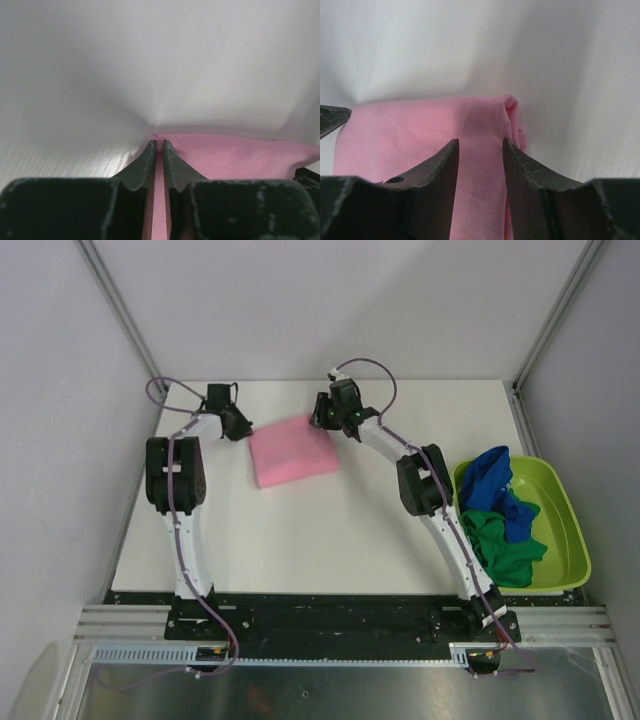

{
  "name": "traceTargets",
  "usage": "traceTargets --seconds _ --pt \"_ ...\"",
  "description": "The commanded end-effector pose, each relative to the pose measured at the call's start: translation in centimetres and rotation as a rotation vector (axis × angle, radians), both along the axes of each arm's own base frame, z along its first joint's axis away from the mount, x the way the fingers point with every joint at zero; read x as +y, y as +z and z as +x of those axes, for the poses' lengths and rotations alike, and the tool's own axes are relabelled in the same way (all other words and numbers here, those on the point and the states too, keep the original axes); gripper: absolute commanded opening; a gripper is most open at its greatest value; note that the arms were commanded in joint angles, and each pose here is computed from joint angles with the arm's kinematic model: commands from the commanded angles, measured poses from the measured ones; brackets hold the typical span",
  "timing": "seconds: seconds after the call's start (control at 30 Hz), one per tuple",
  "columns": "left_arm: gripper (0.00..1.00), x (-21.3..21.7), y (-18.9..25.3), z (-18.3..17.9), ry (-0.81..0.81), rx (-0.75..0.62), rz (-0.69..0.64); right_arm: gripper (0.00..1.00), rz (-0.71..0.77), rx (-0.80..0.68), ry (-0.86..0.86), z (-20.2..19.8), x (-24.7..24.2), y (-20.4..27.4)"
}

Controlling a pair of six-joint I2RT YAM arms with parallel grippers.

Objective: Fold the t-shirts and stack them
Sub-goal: Fold the long partially folded tshirt into a neat square

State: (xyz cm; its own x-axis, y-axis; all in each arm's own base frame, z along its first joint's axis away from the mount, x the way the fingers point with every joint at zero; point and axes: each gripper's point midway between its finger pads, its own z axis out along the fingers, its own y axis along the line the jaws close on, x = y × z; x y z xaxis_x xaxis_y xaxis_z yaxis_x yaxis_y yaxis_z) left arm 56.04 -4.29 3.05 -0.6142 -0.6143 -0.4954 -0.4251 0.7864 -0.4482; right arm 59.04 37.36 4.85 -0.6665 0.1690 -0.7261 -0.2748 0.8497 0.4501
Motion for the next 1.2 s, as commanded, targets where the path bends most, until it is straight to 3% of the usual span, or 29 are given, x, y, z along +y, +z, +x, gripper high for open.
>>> traceTargets --seconds 0.0,0.23,0.53,0.73,0.9,1.17 --pt "0.16 0.3 5.4 1.8 -0.014 -0.113 0.015 0.46 -0.016 0.008 -0.044 0.7 -2.3 2.5" --pt "0.32 -1.8 10.8 -1.0 -0.091 -0.183 0.048 0.53 -0.016 0.027 -0.134 0.4 -5.9 6.1" --pt "0.34 -14.6 10.7 -8.2 -0.327 -0.130 -0.046 0.59 0.026 0.133 -0.263 -2.5 -12.7 9.7" --pt "0.35 -20.7 9.4 -9.4 -0.423 -0.103 -0.043 0.59 0.007 0.151 -0.289 -6.4 -15.3 10.7" --pt "0.37 -21.1 7.5 -9.2 -0.430 -0.056 0.043 0.59 -0.010 0.171 -0.290 -9.2 -16.7 10.3" --pt "0.36 -18.3 3.6 -9.9 -0.399 0.049 0.200 0.59 -0.022 0.188 -0.276 -10.9 -17.1 9.8"
